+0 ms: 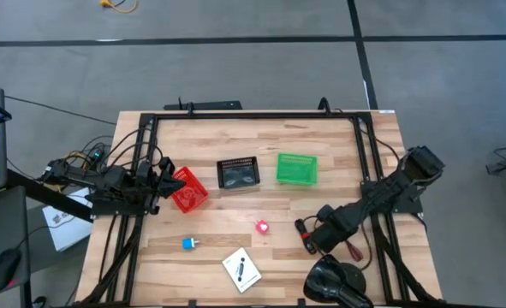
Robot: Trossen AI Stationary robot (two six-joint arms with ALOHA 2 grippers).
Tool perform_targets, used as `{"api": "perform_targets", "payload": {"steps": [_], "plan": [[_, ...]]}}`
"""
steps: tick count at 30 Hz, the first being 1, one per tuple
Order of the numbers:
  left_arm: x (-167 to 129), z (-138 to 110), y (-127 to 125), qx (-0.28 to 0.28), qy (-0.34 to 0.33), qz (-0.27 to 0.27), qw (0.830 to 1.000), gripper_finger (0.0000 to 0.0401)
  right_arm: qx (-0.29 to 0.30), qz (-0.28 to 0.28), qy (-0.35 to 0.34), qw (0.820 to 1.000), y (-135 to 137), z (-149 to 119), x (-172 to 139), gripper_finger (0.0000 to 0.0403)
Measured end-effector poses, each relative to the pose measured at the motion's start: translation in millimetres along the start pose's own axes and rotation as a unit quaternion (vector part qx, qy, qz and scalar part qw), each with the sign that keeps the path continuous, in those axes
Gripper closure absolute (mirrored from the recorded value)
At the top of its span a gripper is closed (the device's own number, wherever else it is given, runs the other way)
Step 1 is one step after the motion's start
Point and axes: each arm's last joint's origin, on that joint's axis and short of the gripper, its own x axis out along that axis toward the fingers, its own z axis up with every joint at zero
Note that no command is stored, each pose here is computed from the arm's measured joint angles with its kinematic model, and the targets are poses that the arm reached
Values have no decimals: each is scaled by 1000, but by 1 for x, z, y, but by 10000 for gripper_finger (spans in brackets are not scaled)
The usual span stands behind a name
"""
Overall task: Pick and place items into bin
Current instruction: Put the pink charger cable into the green bin
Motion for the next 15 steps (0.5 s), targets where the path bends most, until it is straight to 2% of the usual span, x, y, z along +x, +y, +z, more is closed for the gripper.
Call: {"api": "perform_targets", "payload": {"steps": [5,8,11,15], "plan": [[0,1,0,6,-7,-2,1000,401,1,-22,21,1000,4,5,10,189],[0,4,-1,14,-20,-4,1000,401,11,-24,33,999,3,8,10,209],[0,4,-1,12,-22,-4,1000,401,12,-1,27,1000,2,10,5,248],[0,4,-1,12,-22,-3,1000,401,8,32,-2,999,1,11,-3,322]]}}
